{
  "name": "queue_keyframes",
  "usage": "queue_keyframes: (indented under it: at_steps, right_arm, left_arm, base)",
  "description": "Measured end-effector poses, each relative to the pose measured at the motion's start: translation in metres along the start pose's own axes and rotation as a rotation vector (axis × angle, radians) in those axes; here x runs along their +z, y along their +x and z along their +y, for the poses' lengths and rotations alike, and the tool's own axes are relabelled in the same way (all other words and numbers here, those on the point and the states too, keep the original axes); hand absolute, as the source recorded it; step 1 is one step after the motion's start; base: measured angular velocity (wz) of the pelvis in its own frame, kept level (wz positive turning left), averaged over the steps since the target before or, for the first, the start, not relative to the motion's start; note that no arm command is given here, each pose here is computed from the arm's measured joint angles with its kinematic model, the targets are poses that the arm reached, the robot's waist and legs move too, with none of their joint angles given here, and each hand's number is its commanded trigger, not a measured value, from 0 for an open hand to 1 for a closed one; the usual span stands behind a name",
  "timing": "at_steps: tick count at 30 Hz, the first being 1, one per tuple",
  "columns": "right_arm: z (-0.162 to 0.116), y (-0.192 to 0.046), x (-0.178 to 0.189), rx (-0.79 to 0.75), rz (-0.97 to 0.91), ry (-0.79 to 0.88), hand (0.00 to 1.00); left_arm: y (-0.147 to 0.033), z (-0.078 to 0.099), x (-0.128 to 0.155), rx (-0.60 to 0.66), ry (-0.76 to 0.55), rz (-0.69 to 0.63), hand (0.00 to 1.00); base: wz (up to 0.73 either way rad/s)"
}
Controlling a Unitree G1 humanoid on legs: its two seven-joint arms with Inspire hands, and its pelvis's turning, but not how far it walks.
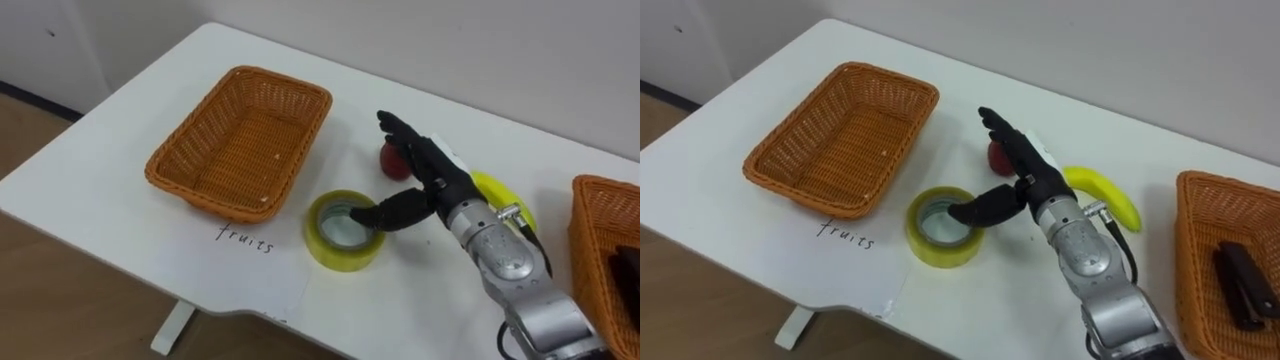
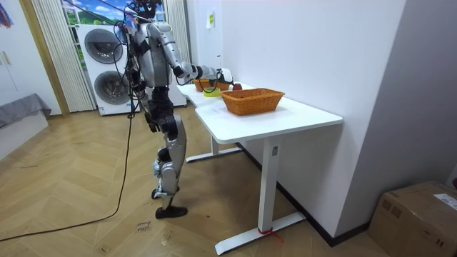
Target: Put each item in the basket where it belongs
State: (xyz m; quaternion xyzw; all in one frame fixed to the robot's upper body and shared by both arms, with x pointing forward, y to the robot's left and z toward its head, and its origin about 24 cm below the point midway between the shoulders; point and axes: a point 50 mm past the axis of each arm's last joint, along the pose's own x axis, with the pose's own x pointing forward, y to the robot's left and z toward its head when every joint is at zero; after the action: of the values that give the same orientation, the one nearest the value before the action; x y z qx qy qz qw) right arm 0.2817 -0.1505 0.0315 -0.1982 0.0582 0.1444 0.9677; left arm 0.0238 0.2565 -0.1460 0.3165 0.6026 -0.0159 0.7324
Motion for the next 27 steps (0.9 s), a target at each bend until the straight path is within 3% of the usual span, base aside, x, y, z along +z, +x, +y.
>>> queue_keyframes:
  at_steps: [27]
  right_arm:
    - [0.0089, 0.0053, -0.009, 0.017, 0.048, -0.039, 0.0]
  left_arm:
    - [0.0014, 0.0032, 0.0059, 0.007, -0.003, -0.012, 0.0]
  base:
    - [0.04]
